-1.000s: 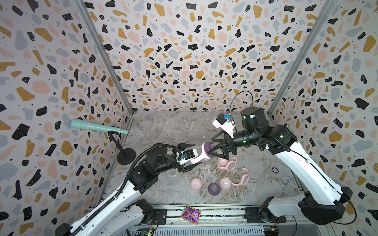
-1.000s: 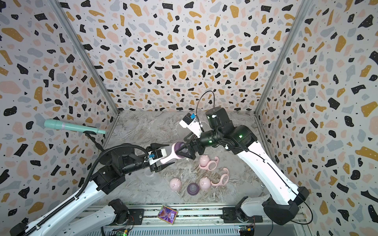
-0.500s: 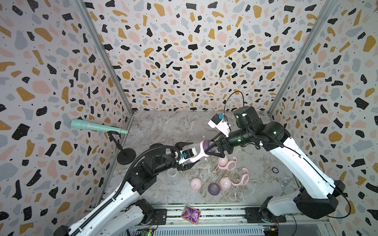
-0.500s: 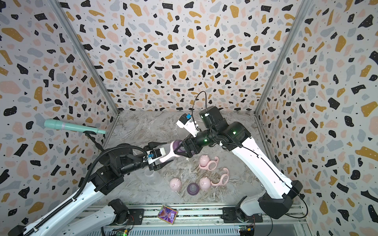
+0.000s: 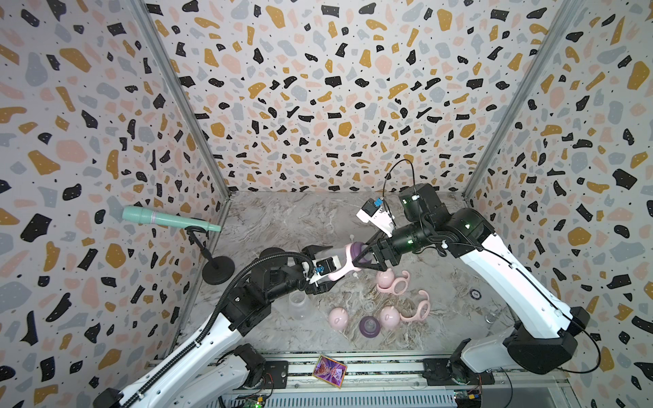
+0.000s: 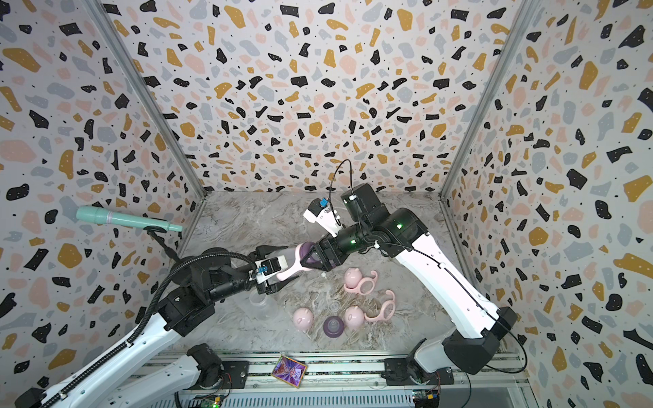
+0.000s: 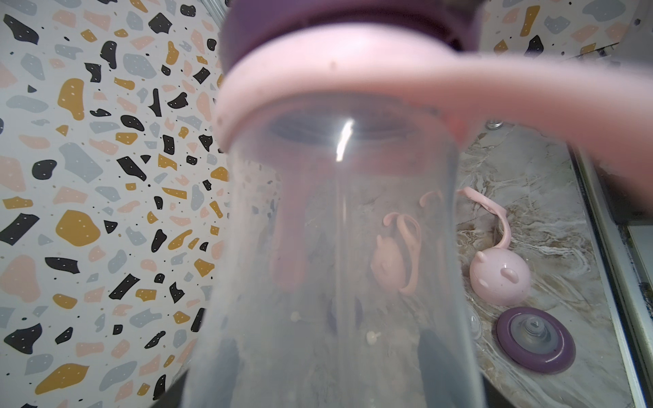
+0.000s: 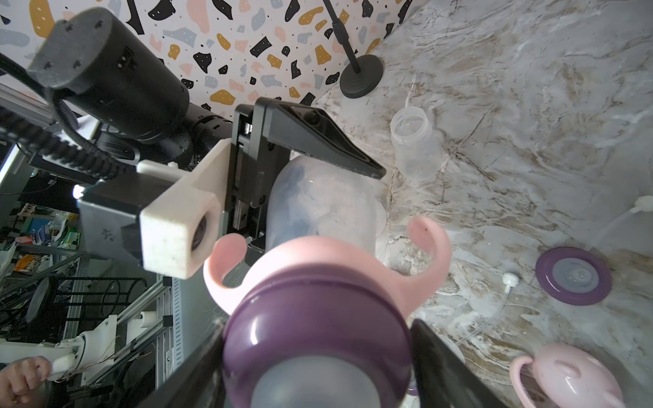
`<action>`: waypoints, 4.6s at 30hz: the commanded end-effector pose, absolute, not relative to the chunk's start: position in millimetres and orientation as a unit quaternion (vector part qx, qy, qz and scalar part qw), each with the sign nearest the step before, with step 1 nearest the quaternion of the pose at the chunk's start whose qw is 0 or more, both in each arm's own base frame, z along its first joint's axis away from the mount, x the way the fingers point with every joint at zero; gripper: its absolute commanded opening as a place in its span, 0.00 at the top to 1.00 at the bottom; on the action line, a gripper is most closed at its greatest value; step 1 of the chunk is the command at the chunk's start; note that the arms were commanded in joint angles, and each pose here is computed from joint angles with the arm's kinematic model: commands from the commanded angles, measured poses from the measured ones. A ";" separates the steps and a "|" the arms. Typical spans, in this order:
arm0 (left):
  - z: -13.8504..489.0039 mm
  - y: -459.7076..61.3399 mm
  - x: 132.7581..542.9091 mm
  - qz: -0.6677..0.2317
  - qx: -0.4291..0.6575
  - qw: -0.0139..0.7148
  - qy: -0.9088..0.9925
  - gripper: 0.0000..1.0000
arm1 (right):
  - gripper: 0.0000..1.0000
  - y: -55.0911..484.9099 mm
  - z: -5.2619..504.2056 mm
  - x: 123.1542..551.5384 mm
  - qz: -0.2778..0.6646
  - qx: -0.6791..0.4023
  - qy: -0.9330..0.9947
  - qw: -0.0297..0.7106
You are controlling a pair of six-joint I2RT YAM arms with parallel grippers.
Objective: Assemble the baby bottles
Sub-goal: Screw the nipple onto the baby bottle.
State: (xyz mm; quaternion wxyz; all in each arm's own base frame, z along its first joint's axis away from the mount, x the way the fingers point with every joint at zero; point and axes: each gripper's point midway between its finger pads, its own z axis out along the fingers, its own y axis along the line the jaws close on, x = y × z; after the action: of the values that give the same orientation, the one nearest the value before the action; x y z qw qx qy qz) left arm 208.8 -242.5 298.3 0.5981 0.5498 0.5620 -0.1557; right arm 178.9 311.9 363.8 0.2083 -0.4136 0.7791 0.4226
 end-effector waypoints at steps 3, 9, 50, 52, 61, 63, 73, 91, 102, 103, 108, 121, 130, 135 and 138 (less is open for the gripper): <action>317.7 -244.0 207.0 -0.150 0.550 0.624 0.534 1.00 | 0.38 310.7 378.2 180.2 0.430 -0.411 0.773 0.222; 314.4 -250.9 196.3 -0.183 0.568 0.604 0.528 1.00 | 0.82 307.8 374.9 175.5 0.425 -0.445 0.750 0.244; 353.9 -282.1 94.4 -0.511 0.635 0.414 0.406 1.00 | 1.00 312.0 399.9 135.5 0.364 -0.613 0.518 0.472; 354.4 -281.8 95.7 -0.508 0.631 0.416 0.412 1.00 | 1.00 310.9 401.3 135.1 0.363 -0.613 0.515 0.476; 368.1 -272.0 131.4 -0.409 0.567 0.539 0.469 1.00 | 1.00 307.3 390.5 145.1 0.406 -0.566 0.581 0.420; 371.9 -268.6 135.7 -0.397 0.553 0.561 0.471 1.00 | 1.00 305.1 391.9 147.0 0.423 -0.551 0.586 0.416; 367.1 -273.4 117.5 -0.439 0.582 0.522 0.443 1.00 | 1.00 300.2 409.5 128.4 0.509 -0.549 0.522 0.410; 377.3 -279.0 104.2 -0.491 0.598 0.467 0.429 1.00 | 1.00 295.2 418.0 134.0 0.456 -0.589 0.478 0.466; 383.6 -279.2 101.3 -0.502 0.596 0.463 0.421 1.00 | 1.00 292.4 416.2 126.0 0.463 -0.597 0.467 0.460; 384.2 -279.1 101.4 -0.501 0.596 0.465 0.421 1.00 | 1.00 292.5 413.7 126.1 0.464 -0.596 0.470 0.457; 392.0 -274.4 100.3 -0.483 0.595 0.499 0.405 1.00 | 1.00 292.4 407.4 122.1 0.493 -0.580 0.469 0.447; 405.8 -268.9 112.8 -0.449 0.559 0.565 0.408 1.00 | 1.00 302.9 395.0 115.8 0.550 -0.544 0.463 0.432; 423.6 -260.5 138.3 -0.412 0.491 0.632 0.436 1.00 | 1.00 341.4 373.3 121.1 0.569 -0.507 0.498 0.414; 433.8 -242.1 163.7 -0.364 0.415 0.690 0.468 1.00 | 1.00 349.6 369.6 141.2 0.562 -0.450 0.558 0.413; 432.8 -232.7 179.5 -0.328 0.384 0.708 0.494 1.00 | 1.00 358.2 361.4 150.3 0.540 -0.428 0.606 0.397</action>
State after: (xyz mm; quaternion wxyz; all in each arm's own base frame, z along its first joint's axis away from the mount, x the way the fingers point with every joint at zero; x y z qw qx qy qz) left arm 158.3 -250.7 366.1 0.5975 0.4736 0.5328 -0.3671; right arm 135.7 331.4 437.5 0.5022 -0.4510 0.4753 0.5643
